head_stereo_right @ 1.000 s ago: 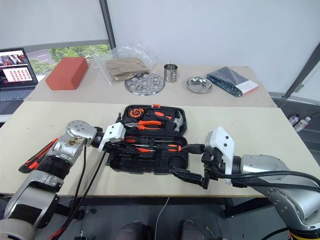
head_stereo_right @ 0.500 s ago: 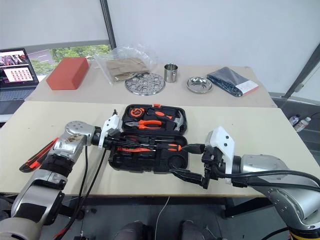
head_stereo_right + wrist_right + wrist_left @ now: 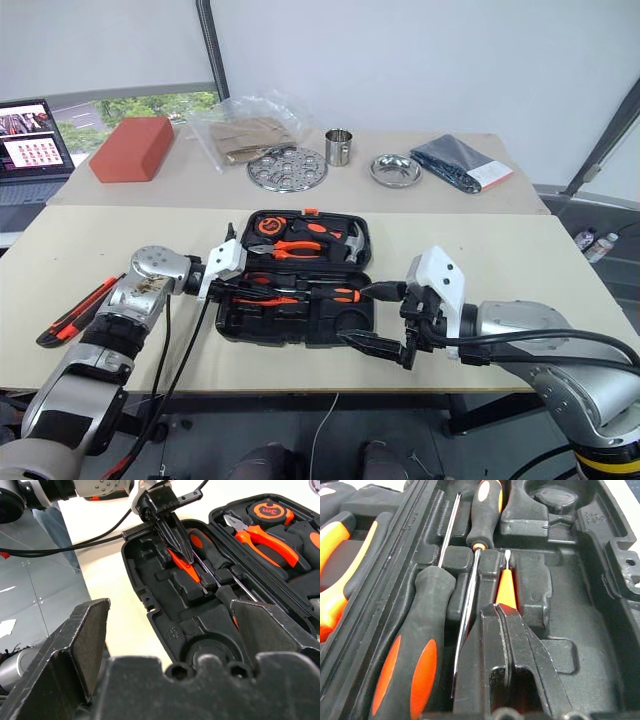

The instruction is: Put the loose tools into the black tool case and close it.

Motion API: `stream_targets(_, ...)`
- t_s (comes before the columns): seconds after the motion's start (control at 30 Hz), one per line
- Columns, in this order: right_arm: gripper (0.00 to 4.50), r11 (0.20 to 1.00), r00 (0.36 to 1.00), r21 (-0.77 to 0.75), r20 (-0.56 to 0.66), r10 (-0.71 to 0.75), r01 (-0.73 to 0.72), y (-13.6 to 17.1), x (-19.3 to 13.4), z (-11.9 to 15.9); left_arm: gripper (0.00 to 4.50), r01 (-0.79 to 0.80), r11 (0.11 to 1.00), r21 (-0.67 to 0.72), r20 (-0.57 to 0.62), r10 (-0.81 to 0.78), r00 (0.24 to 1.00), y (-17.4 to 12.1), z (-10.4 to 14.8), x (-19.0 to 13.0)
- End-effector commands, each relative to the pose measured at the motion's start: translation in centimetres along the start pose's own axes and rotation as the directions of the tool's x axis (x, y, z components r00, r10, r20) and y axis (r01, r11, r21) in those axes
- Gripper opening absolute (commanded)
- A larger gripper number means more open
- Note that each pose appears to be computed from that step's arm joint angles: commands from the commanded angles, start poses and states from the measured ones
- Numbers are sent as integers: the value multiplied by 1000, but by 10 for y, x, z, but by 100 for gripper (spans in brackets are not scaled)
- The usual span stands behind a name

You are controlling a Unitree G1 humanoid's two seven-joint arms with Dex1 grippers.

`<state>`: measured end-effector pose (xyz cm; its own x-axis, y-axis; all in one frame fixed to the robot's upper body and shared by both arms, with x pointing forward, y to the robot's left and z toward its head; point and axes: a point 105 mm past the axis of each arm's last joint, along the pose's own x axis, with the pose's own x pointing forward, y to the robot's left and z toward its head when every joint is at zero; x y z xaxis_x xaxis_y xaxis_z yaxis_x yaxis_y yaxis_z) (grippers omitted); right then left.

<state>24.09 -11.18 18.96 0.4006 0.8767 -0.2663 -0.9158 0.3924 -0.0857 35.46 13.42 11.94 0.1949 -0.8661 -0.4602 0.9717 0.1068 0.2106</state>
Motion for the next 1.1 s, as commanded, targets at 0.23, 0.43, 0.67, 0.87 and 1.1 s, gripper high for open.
stream_targets(0.23,450,984,987,-96,54,154,-148,-6,15,28,185,-296,926,-236,97,326,941,-30,14,-93)
stream_targets(0.43,450,952,958,-146,58,280,-269,-12,30,38,392,-612,705,-358,-131,611,781,-94,-29,-169)
stream_targets(0.67,450,909,918,-172,49,394,-381,-12,44,38,446,-795,519,-314,-367,706,606,-130,-67,-245)
stream_targets(0.87,450,901,911,-179,49,410,-396,-11,48,38,446,-810,534,-245,-432,688,584,-78,-74,-281)
stream_targets(1.1,450,924,939,-208,51,339,-322,-10,42,33,446,-739,616,-272,-599,493,631,-49,-108,-263)
